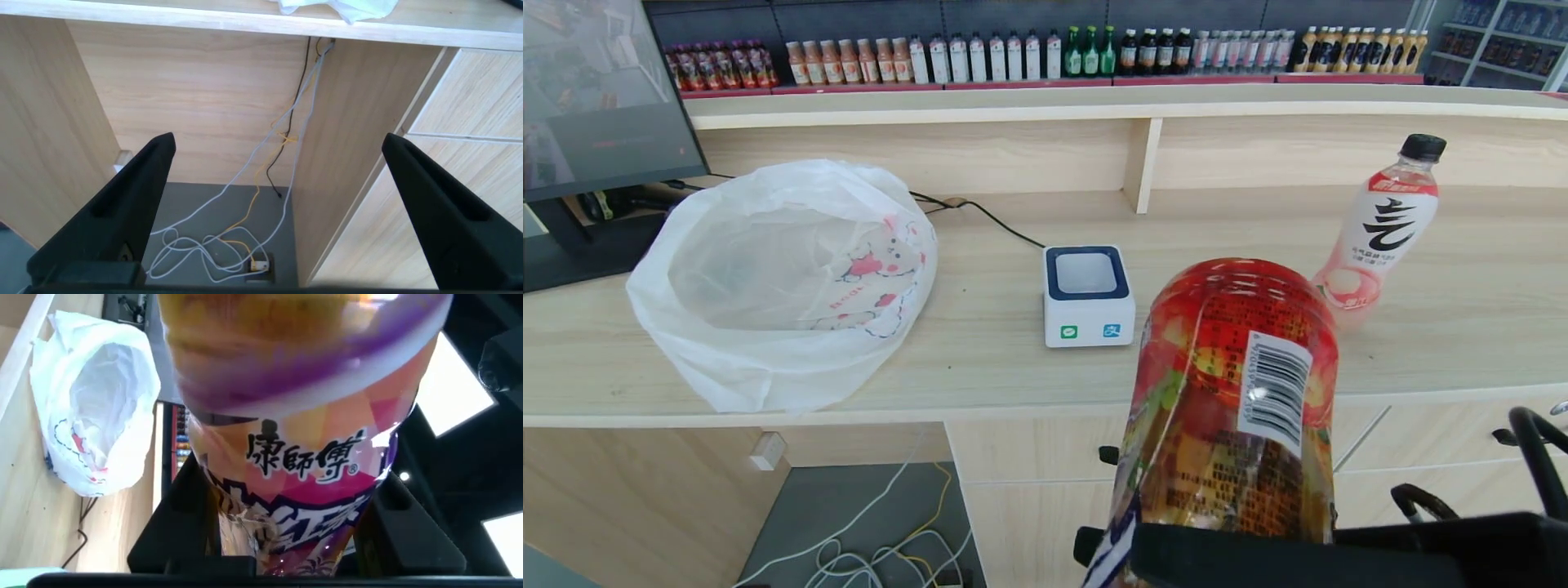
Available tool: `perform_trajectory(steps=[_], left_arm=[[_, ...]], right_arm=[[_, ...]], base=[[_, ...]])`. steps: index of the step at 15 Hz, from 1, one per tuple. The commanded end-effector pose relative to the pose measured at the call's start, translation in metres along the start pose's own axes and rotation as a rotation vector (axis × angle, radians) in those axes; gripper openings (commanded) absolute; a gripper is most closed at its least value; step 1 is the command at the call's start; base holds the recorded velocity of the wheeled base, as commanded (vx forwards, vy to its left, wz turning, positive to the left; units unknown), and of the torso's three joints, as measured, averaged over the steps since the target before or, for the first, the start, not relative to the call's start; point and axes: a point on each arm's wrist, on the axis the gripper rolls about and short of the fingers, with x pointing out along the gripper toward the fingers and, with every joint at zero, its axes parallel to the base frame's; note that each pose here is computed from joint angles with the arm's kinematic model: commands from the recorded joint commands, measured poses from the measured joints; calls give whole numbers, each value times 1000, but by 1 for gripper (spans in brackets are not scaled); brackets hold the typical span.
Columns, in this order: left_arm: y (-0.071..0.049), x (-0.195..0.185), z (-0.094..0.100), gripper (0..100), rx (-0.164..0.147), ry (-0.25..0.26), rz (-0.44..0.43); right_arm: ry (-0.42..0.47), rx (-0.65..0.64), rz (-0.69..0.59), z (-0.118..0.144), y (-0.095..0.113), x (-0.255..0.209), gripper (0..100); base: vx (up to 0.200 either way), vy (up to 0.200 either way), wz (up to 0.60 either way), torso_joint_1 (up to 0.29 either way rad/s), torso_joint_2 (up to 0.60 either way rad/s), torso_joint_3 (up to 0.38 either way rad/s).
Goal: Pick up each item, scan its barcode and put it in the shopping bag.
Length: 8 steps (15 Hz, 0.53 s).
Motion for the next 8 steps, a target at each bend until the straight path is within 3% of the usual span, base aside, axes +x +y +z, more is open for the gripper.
perform_trajectory(steps=[1,8], left_arm=[[0,0,0,100,-1,0,1],[0,0,0,100,-1,0,0]], right_arm=[[-7,-24,-8,2,0,-1,0],[-19,-59,-24,6,-3,1,0]], base=[[0,0,0,0,0,0],[0,0,0,0,0,0]])
